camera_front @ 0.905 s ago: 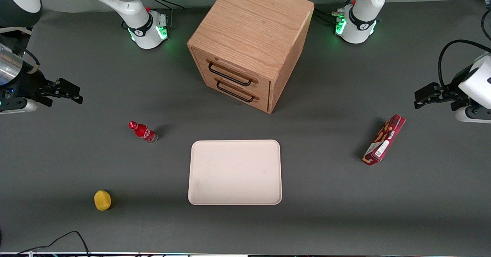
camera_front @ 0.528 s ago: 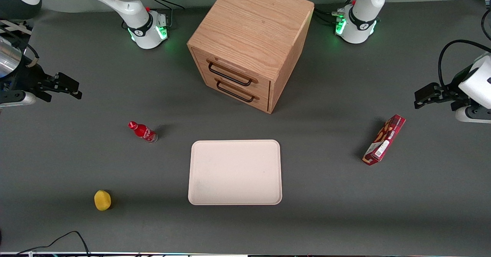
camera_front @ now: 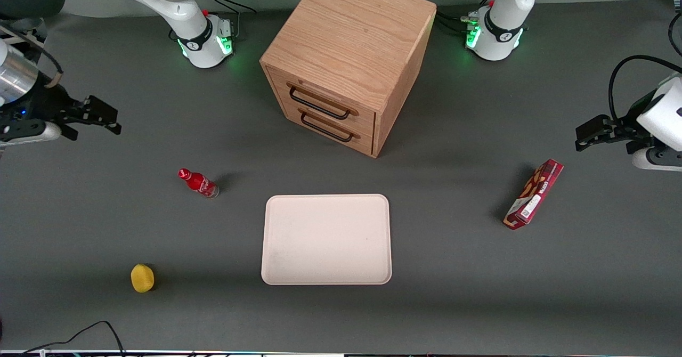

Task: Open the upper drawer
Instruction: 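Move the right gripper toward the upper drawer's black handle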

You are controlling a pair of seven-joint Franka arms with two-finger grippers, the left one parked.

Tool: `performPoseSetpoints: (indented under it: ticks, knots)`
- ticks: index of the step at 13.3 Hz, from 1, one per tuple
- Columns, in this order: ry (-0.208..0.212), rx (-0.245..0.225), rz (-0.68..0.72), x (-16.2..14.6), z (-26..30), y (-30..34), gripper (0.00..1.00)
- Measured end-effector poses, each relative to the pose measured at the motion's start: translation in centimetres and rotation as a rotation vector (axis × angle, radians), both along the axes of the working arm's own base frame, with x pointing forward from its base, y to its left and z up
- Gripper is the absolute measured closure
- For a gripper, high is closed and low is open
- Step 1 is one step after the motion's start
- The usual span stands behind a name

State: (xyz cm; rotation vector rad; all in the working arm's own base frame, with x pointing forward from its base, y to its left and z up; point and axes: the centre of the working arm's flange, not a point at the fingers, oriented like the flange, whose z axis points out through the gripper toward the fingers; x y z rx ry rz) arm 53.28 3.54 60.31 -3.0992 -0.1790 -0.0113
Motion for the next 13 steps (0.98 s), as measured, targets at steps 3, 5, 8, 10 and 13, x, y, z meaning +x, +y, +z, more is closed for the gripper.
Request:
performPoseSetpoints:
  ticks: [3,5,8,10,13]
  knots:
    - [0.004,0.037,0.181,-0.2,0.7,1.7,0.0]
    - [-0.002,0.093,0.288,-0.3,1.2,3.1,0.0]
    - [0.028,0.147,0.439,0.1,1.6,5.3,0.0]
    - [0.072,0.157,0.552,0.4,1.8,8.3,0.0]
    - [0.125,0.178,0.706,1.1,-0.5,13.9,0.0]
